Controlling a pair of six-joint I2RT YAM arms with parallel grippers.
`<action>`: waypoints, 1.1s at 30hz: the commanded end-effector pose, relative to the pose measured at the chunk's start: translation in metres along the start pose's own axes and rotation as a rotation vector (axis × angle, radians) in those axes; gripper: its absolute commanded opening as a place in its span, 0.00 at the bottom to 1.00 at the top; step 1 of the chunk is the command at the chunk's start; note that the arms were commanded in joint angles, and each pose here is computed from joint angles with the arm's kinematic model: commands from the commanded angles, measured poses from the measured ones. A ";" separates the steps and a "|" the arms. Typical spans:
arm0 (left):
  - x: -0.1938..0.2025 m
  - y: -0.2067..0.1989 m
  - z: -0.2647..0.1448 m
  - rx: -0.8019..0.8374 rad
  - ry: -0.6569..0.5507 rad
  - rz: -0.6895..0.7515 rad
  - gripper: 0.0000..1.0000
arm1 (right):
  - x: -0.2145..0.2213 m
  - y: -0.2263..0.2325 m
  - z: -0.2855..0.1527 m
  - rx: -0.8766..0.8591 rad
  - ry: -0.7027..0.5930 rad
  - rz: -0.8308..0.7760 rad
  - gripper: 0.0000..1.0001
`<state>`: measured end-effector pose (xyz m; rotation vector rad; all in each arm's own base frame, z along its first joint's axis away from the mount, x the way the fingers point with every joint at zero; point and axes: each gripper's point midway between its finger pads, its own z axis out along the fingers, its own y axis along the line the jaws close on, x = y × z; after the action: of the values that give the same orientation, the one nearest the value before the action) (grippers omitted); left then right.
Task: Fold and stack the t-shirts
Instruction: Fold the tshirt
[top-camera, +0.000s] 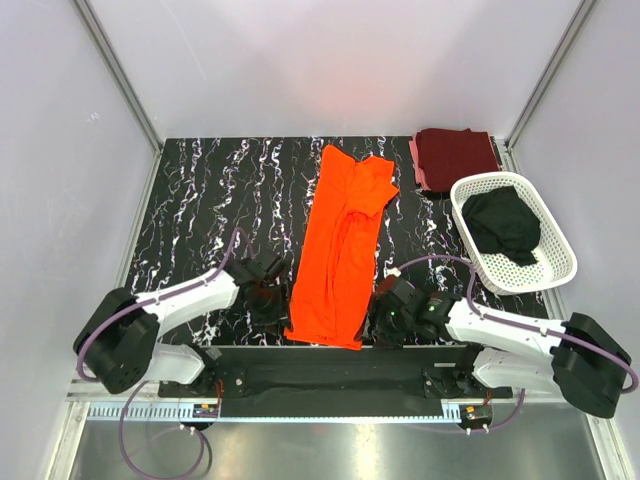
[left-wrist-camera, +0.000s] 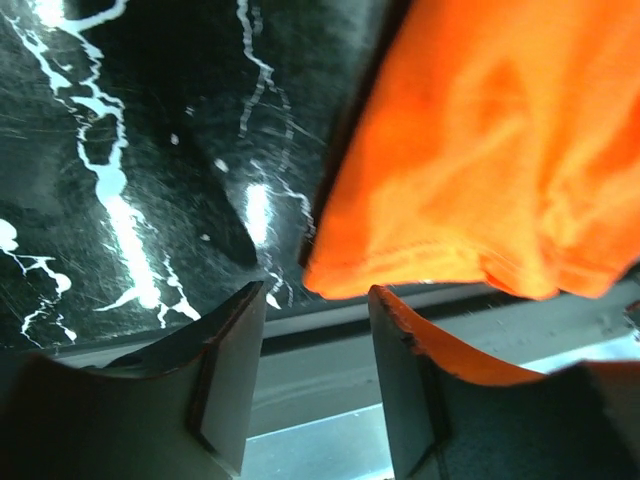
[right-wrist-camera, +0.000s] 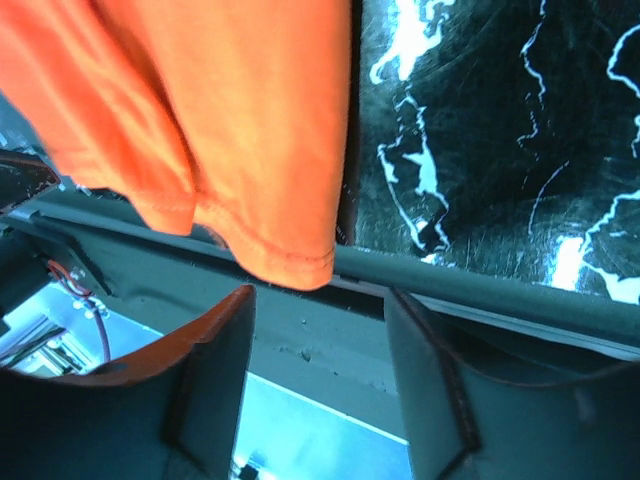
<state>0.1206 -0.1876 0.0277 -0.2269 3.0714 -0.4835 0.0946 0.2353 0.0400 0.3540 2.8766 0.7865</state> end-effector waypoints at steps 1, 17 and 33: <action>-0.017 -0.010 0.002 -0.009 -0.065 -0.014 0.49 | -0.006 0.021 0.001 -0.055 0.001 -0.005 0.60; -0.005 -0.011 0.023 -0.030 -0.017 -0.012 0.47 | -0.013 0.016 0.016 -0.026 0.013 0.016 0.57; 0.018 0.018 0.035 -0.030 0.008 -0.030 0.03 | 0.001 -0.004 0.017 -0.053 0.066 0.021 0.00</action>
<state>0.1175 -0.2089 0.0128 -0.2673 3.0513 -0.5822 0.0992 0.2405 0.0190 0.3728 2.9226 0.8296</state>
